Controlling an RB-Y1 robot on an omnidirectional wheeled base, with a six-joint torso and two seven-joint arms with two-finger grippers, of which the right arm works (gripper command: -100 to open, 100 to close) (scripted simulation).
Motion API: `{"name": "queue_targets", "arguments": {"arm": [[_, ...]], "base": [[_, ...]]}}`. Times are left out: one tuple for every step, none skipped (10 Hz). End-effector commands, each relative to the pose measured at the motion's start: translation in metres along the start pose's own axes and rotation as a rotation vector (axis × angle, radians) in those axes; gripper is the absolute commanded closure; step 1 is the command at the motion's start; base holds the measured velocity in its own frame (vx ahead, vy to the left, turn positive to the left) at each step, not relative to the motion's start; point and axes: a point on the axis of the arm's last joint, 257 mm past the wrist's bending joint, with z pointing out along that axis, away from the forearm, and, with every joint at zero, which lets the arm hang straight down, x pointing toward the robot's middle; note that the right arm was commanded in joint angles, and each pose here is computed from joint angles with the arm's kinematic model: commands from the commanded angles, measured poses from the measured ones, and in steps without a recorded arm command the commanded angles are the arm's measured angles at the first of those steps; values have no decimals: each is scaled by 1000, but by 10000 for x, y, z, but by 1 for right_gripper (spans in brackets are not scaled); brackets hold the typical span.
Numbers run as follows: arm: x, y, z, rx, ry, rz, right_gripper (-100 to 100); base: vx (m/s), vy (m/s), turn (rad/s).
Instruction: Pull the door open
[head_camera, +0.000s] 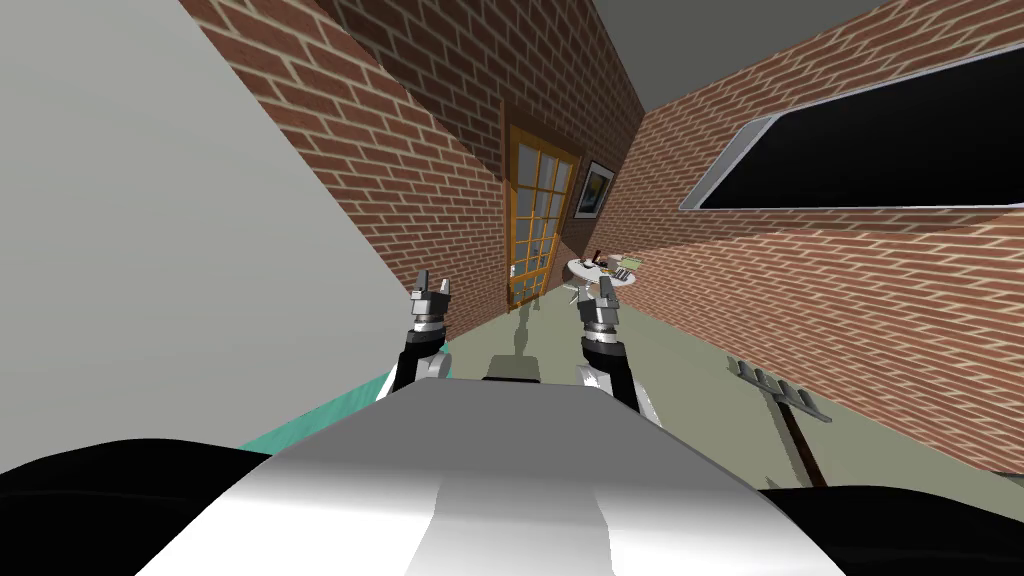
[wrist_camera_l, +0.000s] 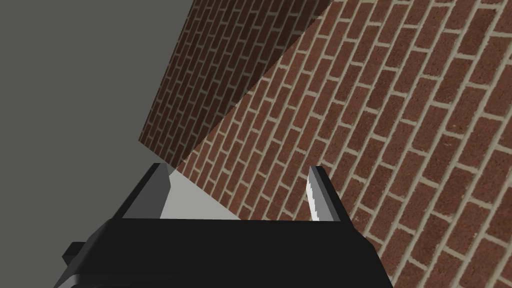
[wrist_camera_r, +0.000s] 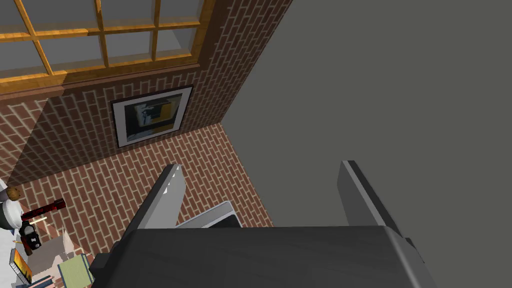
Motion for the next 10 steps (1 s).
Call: {"name": "queue_targets", "arguments": {"arm": [[7, -105, -20, 13, 9, -33, -100], [11, -176, -34, 21, 15, -55, -100], [14, -247, -50, 29, 21, -77, -100], [17, -331, -69, 39, 28, -103, -100], [18, -432, -92, 51, 37, -135, -100], [18, -531, -118, 62, 45, -167, -100], [18, -587, -133, 68, 50, -184, -100], [17, -648, -150, 75, 56, -204, -100], [15, -709, -167, 82, 61, -223, -100], [13, -770, -185, 89, 67, -243, -100]], "base": [[58, -96, 61], [115, 8, 97], [123, 28, 72], [112, 28, 80], [127, 16, 96], [147, 7, 107], [121, -3, 62], [109, -8, 48], [96, -6, 68], [85, -17, 67]]}}
